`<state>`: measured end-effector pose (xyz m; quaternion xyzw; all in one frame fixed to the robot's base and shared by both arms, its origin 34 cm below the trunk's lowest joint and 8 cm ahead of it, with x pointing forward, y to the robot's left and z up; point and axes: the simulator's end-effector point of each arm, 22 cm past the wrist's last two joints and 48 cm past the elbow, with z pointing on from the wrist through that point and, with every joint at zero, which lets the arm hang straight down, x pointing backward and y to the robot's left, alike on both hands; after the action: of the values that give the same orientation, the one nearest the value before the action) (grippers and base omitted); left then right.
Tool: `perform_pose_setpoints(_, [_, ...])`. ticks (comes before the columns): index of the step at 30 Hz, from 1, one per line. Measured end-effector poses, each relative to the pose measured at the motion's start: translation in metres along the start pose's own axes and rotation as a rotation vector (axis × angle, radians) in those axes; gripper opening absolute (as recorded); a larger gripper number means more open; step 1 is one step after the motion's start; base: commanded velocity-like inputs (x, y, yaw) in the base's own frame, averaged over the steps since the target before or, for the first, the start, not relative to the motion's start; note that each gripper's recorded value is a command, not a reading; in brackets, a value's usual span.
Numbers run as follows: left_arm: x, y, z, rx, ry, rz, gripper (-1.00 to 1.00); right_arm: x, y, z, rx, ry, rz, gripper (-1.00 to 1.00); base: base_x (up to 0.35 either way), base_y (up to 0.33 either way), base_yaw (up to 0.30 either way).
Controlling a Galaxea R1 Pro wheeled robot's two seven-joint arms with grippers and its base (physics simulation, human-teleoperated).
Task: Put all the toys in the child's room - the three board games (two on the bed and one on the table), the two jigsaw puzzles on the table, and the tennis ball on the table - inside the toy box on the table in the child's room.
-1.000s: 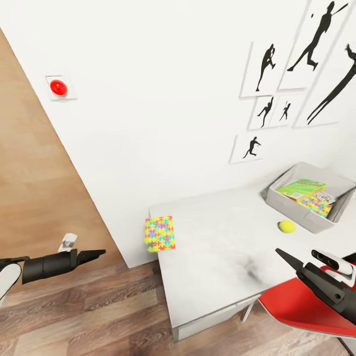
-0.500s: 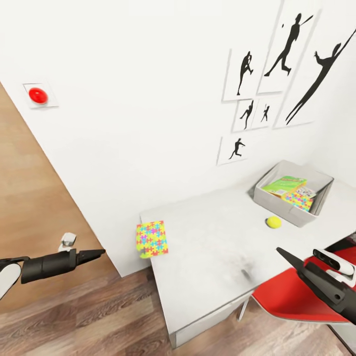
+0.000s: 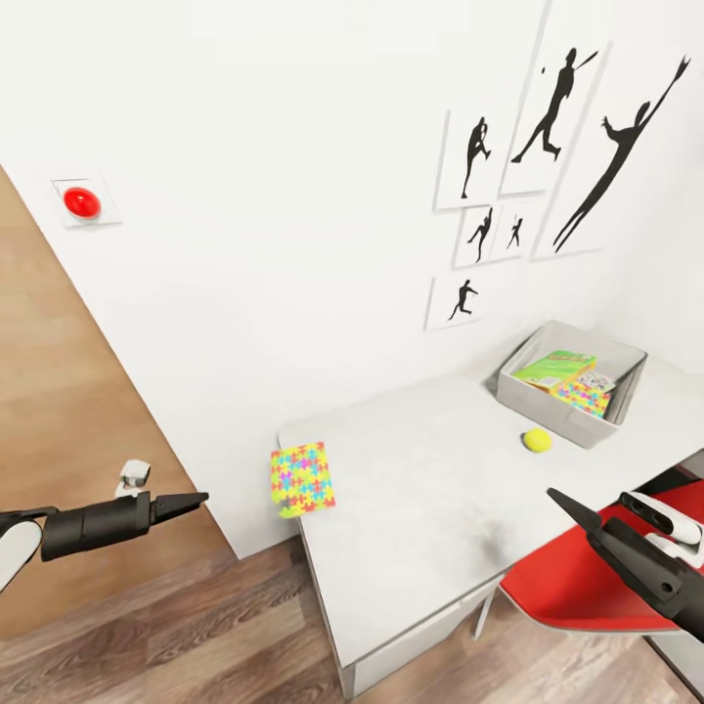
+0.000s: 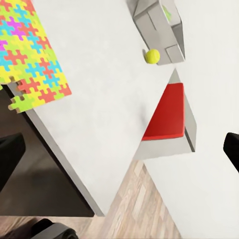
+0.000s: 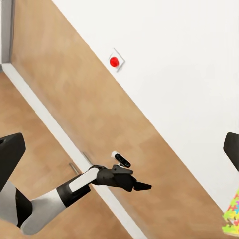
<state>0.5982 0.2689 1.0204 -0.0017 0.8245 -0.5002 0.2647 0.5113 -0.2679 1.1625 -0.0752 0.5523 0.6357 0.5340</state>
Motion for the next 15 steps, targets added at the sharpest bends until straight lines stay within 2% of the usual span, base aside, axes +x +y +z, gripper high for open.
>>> perform_pose_setpoints(9, [-0.003,-0.0061,-0.0029,0.004,-0.008,0.012,1.0,-0.0028,0.0056,0.0013,-0.01,-0.003,-0.011,1.0,0.0,0.07,0.004])
perform_pose_setpoints(15, [-0.0047,-0.0103,-0.0046,0.007,-0.012,0.021,1.0,-0.0048,0.0094,0.002,-0.016,-0.005,-0.02,1.0,0.0,0.027,0.071])
